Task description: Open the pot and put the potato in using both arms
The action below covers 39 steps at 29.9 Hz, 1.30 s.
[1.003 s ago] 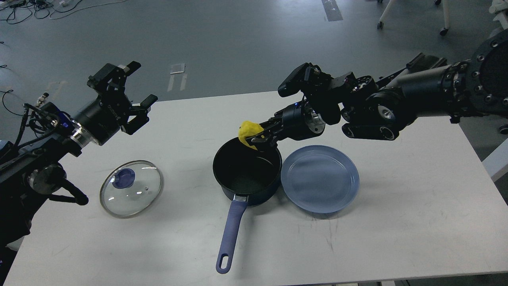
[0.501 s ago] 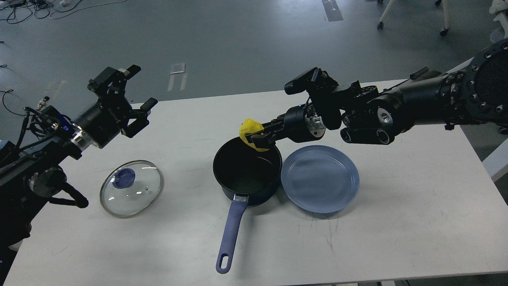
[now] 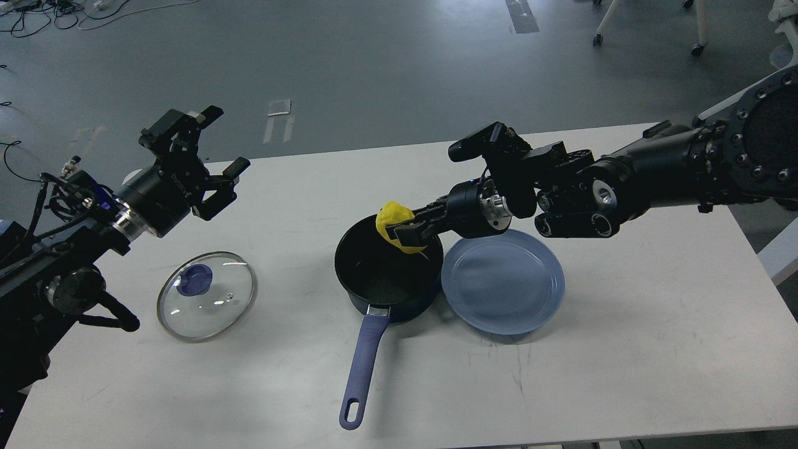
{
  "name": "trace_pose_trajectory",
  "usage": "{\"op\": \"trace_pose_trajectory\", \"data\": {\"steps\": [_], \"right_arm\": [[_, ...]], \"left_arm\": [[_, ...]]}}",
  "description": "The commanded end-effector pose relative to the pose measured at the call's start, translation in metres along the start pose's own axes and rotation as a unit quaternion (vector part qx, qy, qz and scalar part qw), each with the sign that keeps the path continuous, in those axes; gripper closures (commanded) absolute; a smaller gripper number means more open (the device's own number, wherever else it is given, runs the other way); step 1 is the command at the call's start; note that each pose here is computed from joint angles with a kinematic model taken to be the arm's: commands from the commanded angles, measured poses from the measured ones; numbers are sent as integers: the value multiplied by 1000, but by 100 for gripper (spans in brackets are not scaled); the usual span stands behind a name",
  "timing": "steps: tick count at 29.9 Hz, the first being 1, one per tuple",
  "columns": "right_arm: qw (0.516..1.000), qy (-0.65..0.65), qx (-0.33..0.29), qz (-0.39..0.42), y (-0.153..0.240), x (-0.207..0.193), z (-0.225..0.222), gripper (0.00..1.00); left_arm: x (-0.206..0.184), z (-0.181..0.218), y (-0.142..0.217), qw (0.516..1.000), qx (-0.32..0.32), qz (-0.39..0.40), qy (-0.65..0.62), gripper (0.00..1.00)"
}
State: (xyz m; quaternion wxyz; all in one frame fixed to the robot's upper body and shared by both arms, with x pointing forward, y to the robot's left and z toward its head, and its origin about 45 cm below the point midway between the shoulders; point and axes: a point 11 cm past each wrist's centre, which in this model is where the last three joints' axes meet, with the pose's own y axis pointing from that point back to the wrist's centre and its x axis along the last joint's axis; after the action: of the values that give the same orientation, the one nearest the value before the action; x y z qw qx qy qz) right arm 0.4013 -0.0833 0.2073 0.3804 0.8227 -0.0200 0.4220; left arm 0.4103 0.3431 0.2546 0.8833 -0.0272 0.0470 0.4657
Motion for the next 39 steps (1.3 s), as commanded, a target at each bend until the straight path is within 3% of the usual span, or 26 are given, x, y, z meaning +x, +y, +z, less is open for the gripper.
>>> {"op": "trace_pose_trajectory", "data": {"steps": [1,3,9,16,21,26,29,31,37,39], "right_arm": [[1000,-4,1,-2,-1,-4,1,16],[1000,-5,0,-1,-1,-3,1,4],[1000,-13,6,12,-2,4,-4,3],[992,-66,58,86,-10,47,-38,2],[966,-182,38,180,29,66,10,2],[902,-335,27,270,68,55,64,2],[843,-434,34,317,86,33,93,2],[778,-514,37,360,104,15,121,2],[666,-636,69,385,122,-43,154,2],[654,-649,72,382,122,-57,156,2]], "left_arm": [[0,0,0,1000,0,0,-1,2],[0,-1,1,1000,1,1,0,2],[0,-1,1,1000,1,1,0,2],[-1,-4,1,1000,3,1,3,2],[-2,-12,4,1000,4,3,13,2],[-5,-19,5,1000,-2,8,29,2],[-7,-24,5,999,-2,8,35,2],[-11,-26,3,999,-3,5,40,2],[-18,-36,-1,999,-1,1,52,2],[-21,-38,-4,998,-2,0,56,2]]}}
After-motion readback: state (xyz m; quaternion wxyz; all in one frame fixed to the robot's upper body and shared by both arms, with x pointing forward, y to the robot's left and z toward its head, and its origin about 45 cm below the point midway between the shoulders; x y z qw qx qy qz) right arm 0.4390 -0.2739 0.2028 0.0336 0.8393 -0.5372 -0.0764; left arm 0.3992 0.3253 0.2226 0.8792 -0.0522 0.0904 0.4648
